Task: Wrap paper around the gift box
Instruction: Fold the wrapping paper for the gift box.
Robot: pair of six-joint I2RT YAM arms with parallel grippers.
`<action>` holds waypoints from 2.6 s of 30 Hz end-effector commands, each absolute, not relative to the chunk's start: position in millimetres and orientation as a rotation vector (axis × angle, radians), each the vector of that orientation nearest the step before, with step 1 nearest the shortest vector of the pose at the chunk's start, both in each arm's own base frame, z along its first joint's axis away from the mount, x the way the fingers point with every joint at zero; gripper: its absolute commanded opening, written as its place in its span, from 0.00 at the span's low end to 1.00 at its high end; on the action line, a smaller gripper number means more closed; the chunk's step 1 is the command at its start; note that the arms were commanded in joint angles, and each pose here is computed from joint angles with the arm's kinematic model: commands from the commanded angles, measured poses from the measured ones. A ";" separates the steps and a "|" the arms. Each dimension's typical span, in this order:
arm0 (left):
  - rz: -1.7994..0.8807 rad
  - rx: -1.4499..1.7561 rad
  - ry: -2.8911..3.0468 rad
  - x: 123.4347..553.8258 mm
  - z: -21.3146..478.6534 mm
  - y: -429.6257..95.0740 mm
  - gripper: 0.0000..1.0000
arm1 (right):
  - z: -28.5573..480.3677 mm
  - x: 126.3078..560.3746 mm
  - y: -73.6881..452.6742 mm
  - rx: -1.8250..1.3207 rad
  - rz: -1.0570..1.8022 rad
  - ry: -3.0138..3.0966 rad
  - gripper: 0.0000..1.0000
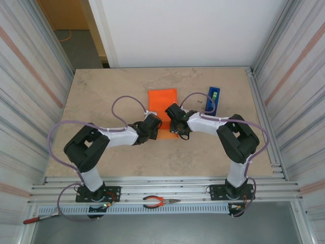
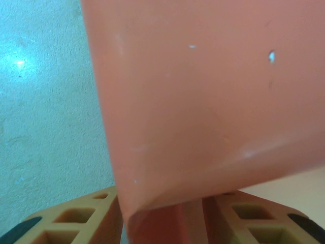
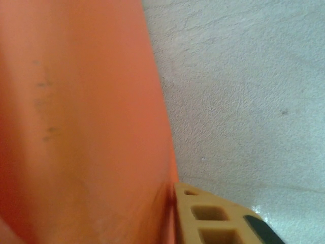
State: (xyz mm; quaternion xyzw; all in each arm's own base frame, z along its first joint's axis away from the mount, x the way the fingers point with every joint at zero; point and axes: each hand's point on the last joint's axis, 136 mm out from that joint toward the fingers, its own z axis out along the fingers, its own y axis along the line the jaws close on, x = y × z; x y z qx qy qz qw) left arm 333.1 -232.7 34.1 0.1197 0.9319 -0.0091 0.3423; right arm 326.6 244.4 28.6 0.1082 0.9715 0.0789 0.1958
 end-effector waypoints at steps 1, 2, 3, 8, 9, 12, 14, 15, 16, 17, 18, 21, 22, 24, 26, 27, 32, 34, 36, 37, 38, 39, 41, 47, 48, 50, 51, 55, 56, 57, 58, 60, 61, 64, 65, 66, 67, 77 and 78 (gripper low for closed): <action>-0.024 0.290 2.405 338.9 39.9 -232.4 0.45 | 23.3 323.7 238.3 0.321 0.196 2.740 0.35; -0.026 0.289 2.405 338.9 40.0 -232.7 0.45 | 22.6 322.2 237.2 0.321 0.194 2.743 0.34; -0.030 0.288 2.403 339.3 40.9 -233.4 0.45 | 23.4 321.5 238.0 0.316 0.206 2.740 0.23; -0.047 0.279 2.400 339.7 43.6 -234.9 0.45 | 26.5 317.5 235.2 0.323 0.221 2.731 0.21; -0.050 0.281 2.399 339.5 44.0 -235.6 0.45 | 27.5 315.9 235.3 0.321 0.223 2.731 0.32; -0.062 0.281 2.396 339.9 46.4 -237.2 0.45 | 30.0 311.1 234.6 0.322 0.229 2.729 0.42; -0.068 0.279 2.392 340.1 48.7 -237.7 0.45 | 30.7 308.2 234.5 0.321 0.235 2.727 0.37; -0.071 0.281 2.390 339.6 49.7 -238.2 0.45 | 29.6 306.6 234.7 0.319 0.234 2.729 0.30; -0.073 0.278 2.388 339.7 51.8 -237.8 0.45 | 28.6 305.8 234.3 0.318 0.233 2.731 0.22; -0.079 0.279 2.386 339.0 53.5 -237.7 0.45 | 27.6 305.3 234.4 0.321 0.232 2.732 0.18; -0.085 0.281 2.383 338.7 55.9 -237.1 0.45 | 26.4 305.0 233.8 0.324 0.230 2.734 0.16; -0.115 0.294 2.371 334.6 65.3 -237.1 0.46 | 23.2 304.1 232.5 0.324 0.214 2.741 0.15; -0.121 0.301 2.374 332.5 67.2 -236.2 0.47 | 22.8 304.4 231.5 0.325 0.209 2.740 0.12; -0.152 0.317 2.375 329.5 74.4 -235.9 0.48 | 24.8 307.0 229.7 0.327 0.208 2.733 0.06; -0.184 0.335 2.371 327.2 82.7 -236.5 0.50 | 27.3 310.2 225.5 0.337 0.209 2.727 0.05; -0.201 0.348 2.365 326.3 87.7 -237.2 0.54 | 29.6 312.8 222.5 0.341 0.206 2.721 0.05; -0.252 0.433 2.341 328.6 111.3 -243.6 0.63 | 39.6 322.4 211.3 0.341 0.203 2.709 0.08; -0.267 0.486 2.333 331.3 120.4 -247.8 0.66 | 43.4 324.0 208.8 0.326 0.204 2.709 0.12; -0.286 0.565 2.305 335.0 132.2 -254.5 0.69 | 47.1 321.9 205.7 0.314 0.205 2.717 0.26; -0.292 0.601 2.289 337.2 137.8 -257.4 0.71 | 48.8 319.9 203.9 0.311 0.210 2.719 0.33; -0.296 0.642 2.281 339.1 140.9 -259.0 0.72 | 51.3 316.7 201.7 0.310 0.217 2.719 0.40; -0.300 0.674 2.277 340.9 144.5 -260.9 0.72 | 54.7 313.5 199.1 0.316 0.227 2.712 0.46; -0.307 0.736 2.270 344.0 149.1 -262.5 0.73 | 60.1 305.7 190.8 0.340 0.238 2.698 0.56; -0.264 0.907 2.235 349.5 150.9 -266.2 0.81 | 72.2 289.9 160.9 0.466 0.252 2.642 0.69; -0.249 0.926 2.231 350.6 149.1 -266.0 0.82 | 73.1 288.8 157.2 0.476 0.246 2.636 0.70; -0.217 0.966 2.214 352.8 145.5 -265.3 0.84 | 74.3 288.6 154.6 0.462 0.257 2.638 0.71; -0.209 0.979 2.207 353.3 143.3 -265.3 0.84 | 74.1 289.1 154.7 0.454 0.267 2.642 0.71; -0.175 1.002 2.186 353.9 132.4 -262.6 0.85 | 72.4 292.8 166.4 0.372 0.359 2.665 0.71; -0.162 1.004 2.178 353.9 129.8 -262.3 0.84 | 72.2 293.7 172.7 0.352 0.413 2.669 0.71; -0.152 1.010 2.173 353.9 126.4 -261.9 0.84 | 73.0 295.3 177.2 0.342 0.457 2.671 0.71; -0.142 1.019 2.166 352.9 122.7 -262.0 0.84 | 72.5 295.4 181.1 0.340 0.497 2.684 0.70; -0.116 1.036 2.159 352.8 116.8 -262.7 0.84 | 69.2 296.5 183.7 0.351 0.534 2.706 0.70; -0.095 1.045 2.161 352.8 113.3 -262.6 0.84 | 66.5 297.4 184.1 0.361 0.544 2.712 0.70; -0.036 1.081 2.150 353.1 105.3 -265.0 0.83 | 59.4 298.6 184.9 0.385 0.559 2.727 0.69; -0.022 1.090 2.145 353.5 103.4 -266.3 0.83 | 57.9 299.1 185.0 0.386 0.560 2.728 0.69; -0.004 1.097 2.140 354.5 101.0 -266.9 0.83 | 56.3 299.5 185.9 0.384 0.563 2.731 0.69; 0.011 1.103 2.137 355.0 99.2 -267.7 0.83 | 54.9 300.1 186.6 0.387 0.568 2.733 0.69; 0.112 1.091 2.115 366.2 91.4 -261.8 0.81 | 43.7 302.8 188.5 0.414 0.577 2.741 0.68; 0.113 1.091 2.111 366.7 91.7 -261.7 0.81 | 43.4 304.3 188.8 0.420 0.582 2.738 0.68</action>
